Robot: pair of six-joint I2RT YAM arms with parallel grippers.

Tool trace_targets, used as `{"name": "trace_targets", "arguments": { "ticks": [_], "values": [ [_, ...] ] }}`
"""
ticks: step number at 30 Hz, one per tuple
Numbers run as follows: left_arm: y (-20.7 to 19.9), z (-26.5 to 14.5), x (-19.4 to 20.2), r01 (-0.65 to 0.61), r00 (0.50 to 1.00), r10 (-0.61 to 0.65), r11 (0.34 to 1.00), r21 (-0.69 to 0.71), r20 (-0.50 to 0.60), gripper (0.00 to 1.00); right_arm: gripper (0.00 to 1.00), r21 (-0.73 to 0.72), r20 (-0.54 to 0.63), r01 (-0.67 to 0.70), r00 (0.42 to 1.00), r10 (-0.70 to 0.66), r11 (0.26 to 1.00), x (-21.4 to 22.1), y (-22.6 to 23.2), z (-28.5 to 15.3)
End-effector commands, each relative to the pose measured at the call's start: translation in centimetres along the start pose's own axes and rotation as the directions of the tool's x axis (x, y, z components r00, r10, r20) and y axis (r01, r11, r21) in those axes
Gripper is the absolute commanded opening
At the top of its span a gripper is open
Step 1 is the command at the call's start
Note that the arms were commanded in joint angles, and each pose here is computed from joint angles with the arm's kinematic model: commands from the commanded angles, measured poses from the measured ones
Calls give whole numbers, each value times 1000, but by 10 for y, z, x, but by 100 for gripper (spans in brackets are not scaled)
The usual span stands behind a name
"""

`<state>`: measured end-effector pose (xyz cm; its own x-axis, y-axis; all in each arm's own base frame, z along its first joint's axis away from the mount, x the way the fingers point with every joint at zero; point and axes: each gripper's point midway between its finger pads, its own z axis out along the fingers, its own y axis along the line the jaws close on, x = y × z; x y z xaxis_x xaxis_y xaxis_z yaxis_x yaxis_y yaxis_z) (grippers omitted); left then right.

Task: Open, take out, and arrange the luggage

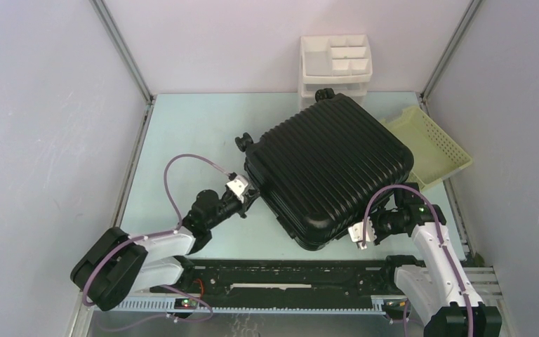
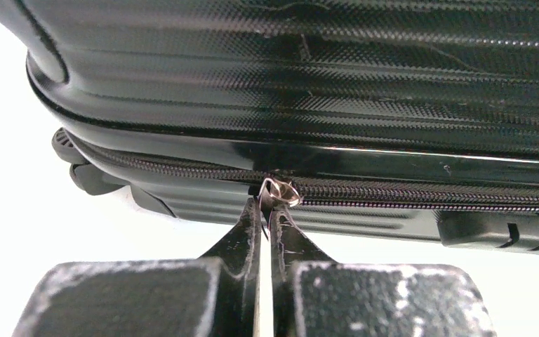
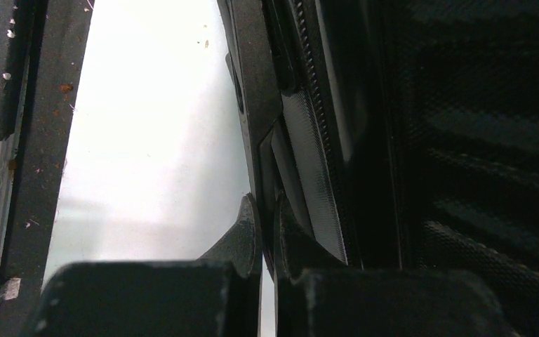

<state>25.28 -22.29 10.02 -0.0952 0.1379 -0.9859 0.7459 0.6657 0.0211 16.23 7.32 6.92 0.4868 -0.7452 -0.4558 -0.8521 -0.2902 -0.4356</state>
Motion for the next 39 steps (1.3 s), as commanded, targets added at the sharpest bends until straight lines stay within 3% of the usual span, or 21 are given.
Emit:
{"name": "trace_targets", "arguments": {
  "ticks": [1,13,20,24,39],
  "values": [
    [49,-10,-31,53,992,-28,976,-210,120,0,0,-82,-26,-148,989,147,986,1,26,-4],
    [107,3,-46,217,976,-190,899,-381,106,0,0,-79,-28,-154,988,152,985,2,26,-4],
    [144,-2,-47,289,957,-251,774,-563,146,0,0,-84,-31,-155,988,153,984,3,28,-3],
    [163,5,-55,317,948,-270,740,-594,168,0,0,-85,-31,-156,988,154,984,3,28,-3],
    [190,55,-62,352,934,-338,801,-485,120,0,0,-90,0,-153,988,153,984,-3,30,-1]
  ]
}}
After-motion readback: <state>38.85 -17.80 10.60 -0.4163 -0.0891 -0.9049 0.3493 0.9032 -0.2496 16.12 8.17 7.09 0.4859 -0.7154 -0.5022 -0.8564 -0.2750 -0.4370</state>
